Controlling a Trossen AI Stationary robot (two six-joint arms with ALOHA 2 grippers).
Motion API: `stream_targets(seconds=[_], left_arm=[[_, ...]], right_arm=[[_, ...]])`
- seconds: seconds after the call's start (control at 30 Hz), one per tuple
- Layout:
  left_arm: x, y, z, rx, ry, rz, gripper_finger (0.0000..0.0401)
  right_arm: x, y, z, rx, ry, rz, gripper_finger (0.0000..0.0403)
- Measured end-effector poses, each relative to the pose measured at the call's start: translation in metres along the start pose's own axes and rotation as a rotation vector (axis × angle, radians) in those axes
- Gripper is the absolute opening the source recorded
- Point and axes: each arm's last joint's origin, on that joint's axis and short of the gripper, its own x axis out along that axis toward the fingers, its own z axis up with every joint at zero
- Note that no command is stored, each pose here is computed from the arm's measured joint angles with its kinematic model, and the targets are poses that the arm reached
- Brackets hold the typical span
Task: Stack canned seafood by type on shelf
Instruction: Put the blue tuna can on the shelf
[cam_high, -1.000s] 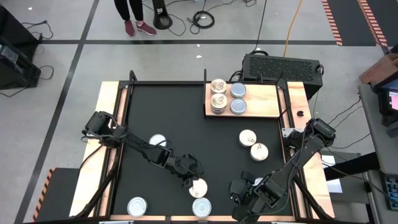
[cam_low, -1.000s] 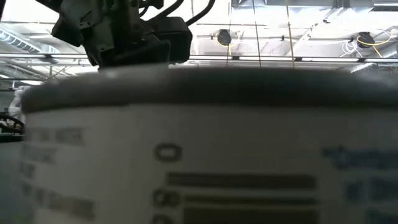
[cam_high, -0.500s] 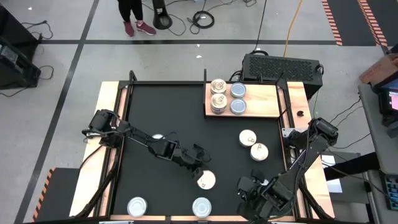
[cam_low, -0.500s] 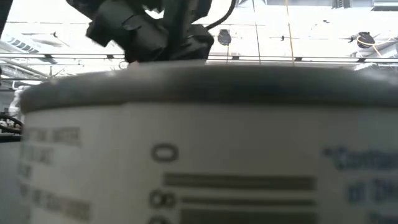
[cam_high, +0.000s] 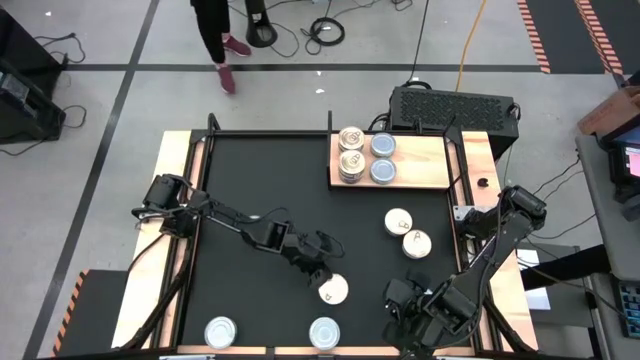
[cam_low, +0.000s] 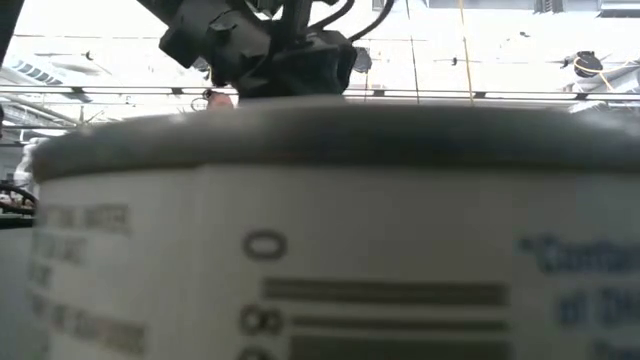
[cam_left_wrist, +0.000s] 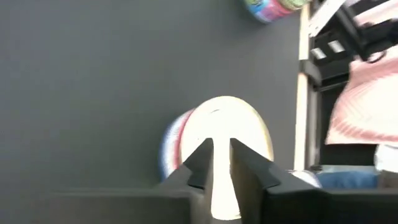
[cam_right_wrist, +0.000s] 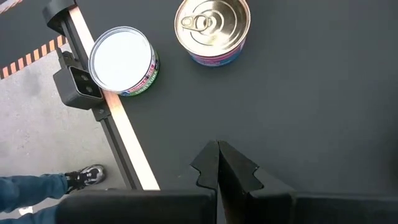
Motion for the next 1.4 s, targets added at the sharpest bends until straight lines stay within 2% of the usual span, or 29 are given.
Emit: stream_targets(seconds=[0.2,0.33,0.83,1.0,1.23,1.4], left_arm=[[0.0,0.001,-0.002,0.05,-0.003,0.043,0.0131],[0.001,0.001,-0.004,0.05,0.002,0.051,0.016],[0.018,0.008,-0.018,0.058,0.062,0.073,0.0166],[0.018,0.008,-0.018,0.059,0.062,0.072,0.0136],[0.018,0.008,-0.016,0.044,0.054,0.068,0.0015],[0.017,0.013,-0.011,-0.029,0.054,0.063,0.0005]], right_arm=[[0.0,0.0,0.0,0.001,0.0,0.001,0.0],[0.0,0.0,0.0,0.0,0.0,0.001,0.0],[0.0,0.0,0.0,-0.007,0.001,-0.004,0.0],[0.0,-0.001,0.0,-0.008,0.002,-0.004,0.0],[0.0,-0.001,0.0,-0.004,0.002,-0.005,0.0],[0.0,-0.001,0.0,-0.002,0.003,-0.006,0.0]])
